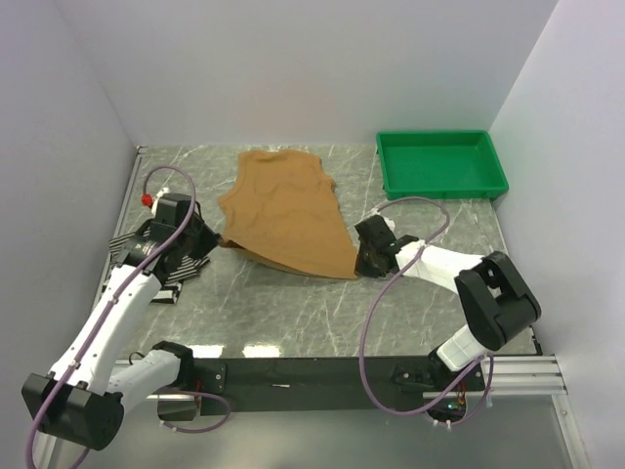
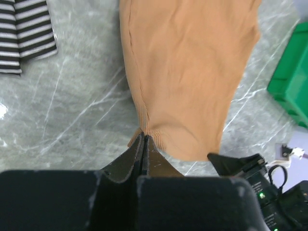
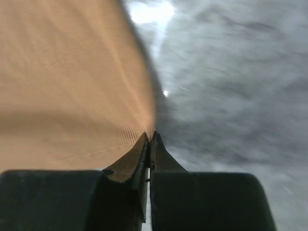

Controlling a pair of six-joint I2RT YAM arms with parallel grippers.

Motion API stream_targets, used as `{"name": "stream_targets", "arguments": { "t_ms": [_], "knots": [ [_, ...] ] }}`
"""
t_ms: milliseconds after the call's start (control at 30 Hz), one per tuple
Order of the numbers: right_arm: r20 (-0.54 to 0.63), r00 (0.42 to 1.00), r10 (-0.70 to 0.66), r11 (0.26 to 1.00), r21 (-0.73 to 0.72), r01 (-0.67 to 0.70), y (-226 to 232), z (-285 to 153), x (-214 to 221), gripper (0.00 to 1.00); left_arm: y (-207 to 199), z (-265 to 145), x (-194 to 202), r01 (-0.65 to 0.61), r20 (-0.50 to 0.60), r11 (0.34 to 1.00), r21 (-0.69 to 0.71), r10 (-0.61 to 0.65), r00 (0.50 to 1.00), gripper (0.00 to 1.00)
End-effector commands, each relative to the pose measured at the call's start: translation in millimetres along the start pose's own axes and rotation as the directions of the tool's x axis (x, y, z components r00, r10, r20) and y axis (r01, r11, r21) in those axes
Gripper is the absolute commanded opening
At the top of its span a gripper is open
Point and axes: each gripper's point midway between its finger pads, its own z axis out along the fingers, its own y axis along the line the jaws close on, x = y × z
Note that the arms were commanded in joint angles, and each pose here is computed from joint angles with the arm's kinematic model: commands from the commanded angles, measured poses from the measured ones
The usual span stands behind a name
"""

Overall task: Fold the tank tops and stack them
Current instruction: Flatten the tank top out

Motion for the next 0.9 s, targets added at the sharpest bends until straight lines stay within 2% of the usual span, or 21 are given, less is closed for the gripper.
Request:
{"name": "stream_targets", "arguments": {
  "t_ms": [0, 67, 100, 167, 200, 300, 367, 500, 567, 633, 667, 733, 767, 800, 867],
  "knots": [
    [0.110, 0.994, -0.008, 0.993, 0.118, -0.005, -17.4, -37.1, -36.1, 0.00, -18.3, -20.5, -24.7, -0.013, 0.063, 0.997, 0.075, 0.008, 0.998, 0.00],
    [0.161, 0.987, -0.026, 0.991, 0.134, 0.004, -18.1, -63.9, -57.2, 0.00, -23.1, -29.5, -36.8, -0.015, 0.096, 0.995, 0.097, 0.006, 0.995, 0.00],
    [0.262, 0.965, -0.013, 0.995, 0.097, -0.013, -5.7, -93.8, -88.2, 0.00, -25.2, -33.5, -41.4, -0.015, 0.108, 0.994, 0.106, 0.003, 0.994, 0.00],
    [0.328, 0.944, -0.021, 0.995, 0.097, -0.012, -4.5, -125.9, -109.7, 0.00, -33.1, -46.9, -52.8, -0.018, 0.140, 0.991, 0.136, -0.001, 0.990, 0.00],
    [0.414, 0.910, 0.002, 0.998, 0.053, -0.026, 5.9, -159.2, -134.5, 0.00, -35.4, -52.0, -56.5, -0.018, 0.152, 0.989, 0.144, -0.005, 0.988, 0.01],
    [0.544, 0.839, 0.023, 1.000, -0.029, -0.009, 22.4, -227.3, -170.3, 0.00, -48.4, -75.3, -67.8, -0.016, 0.194, 0.978, 0.207, -0.025, 0.981, 0.00],
    [0.597, 0.802, 0.026, 0.998, -0.065, 0.017, 29.4, -260.5, -183.2, 0.00, -59.9, -94.5, -75.5, -0.011, 0.226, 0.962, 0.274, -0.053, 0.973, 0.01],
    [0.720, 0.691, 0.069, 0.984, -0.165, 0.073, 53.1, -334.5, -220.7, 0.00, -82.8, -127.2, -95.6, 0.007, 0.291, 0.921, 0.390, -0.131, 0.948, 0.00],
    [0.747, 0.662, 0.060, 0.976, -0.182, 0.117, 66.9, -348.1, -235.3, 0.00, -92.8, -140.8, -109.3, 0.024, 0.329, 0.900, 0.436, -0.184, 0.926, 0.01],
    [0.798, 0.598, 0.072, 0.967, -0.203, 0.154, 78.5, -375.2, -256.7, 0.00, -111.2, -155.6, -127.0, 0.025, 0.364, 0.862, 0.506, -0.239, 0.900, 0.00],
    [0.786, 0.615, 0.061, 0.961, -0.212, 0.177, 89.1, -366.5, -264.9, 0.00, -118.6, -160.0, -134.3, 0.022, 0.378, 0.847, 0.531, -0.260, 0.889, 0.01],
    [0.824, 0.558, 0.099, 0.950, -0.245, 0.193, 95.3, -391.3, -292.0, 0.00, -139.4, -167.8, -153.0, 0.014, 0.402, 0.810, 0.586, -0.306, 0.863, 0.00],
    [0.807, 0.585, 0.081, 0.935, -0.264, 0.235, 108.8, -376.4, -300.2, 0.00, -145.6, -167.9, -159.4, 0.010, 0.412, 0.803, 0.596, -0.316, 0.855, 0.01],
    [0.825, 0.557, 0.094, 0.928, -0.274, 0.251, 109.5, -389.9, -314.4, 0.00, -157.7, -167.7, -172.8, 0.005, 0.431, 0.787, 0.617, -0.343, 0.835, 0.01],
    [0.817, 0.570, 0.086, 0.921, -0.284, 0.268, 121.5, -370.6, -336.3, 0.00, -171.9, -167.2, -187.8, -0.022, 0.461, 0.768, 0.640, -0.361, 0.811, 0.01]
  ]
}}
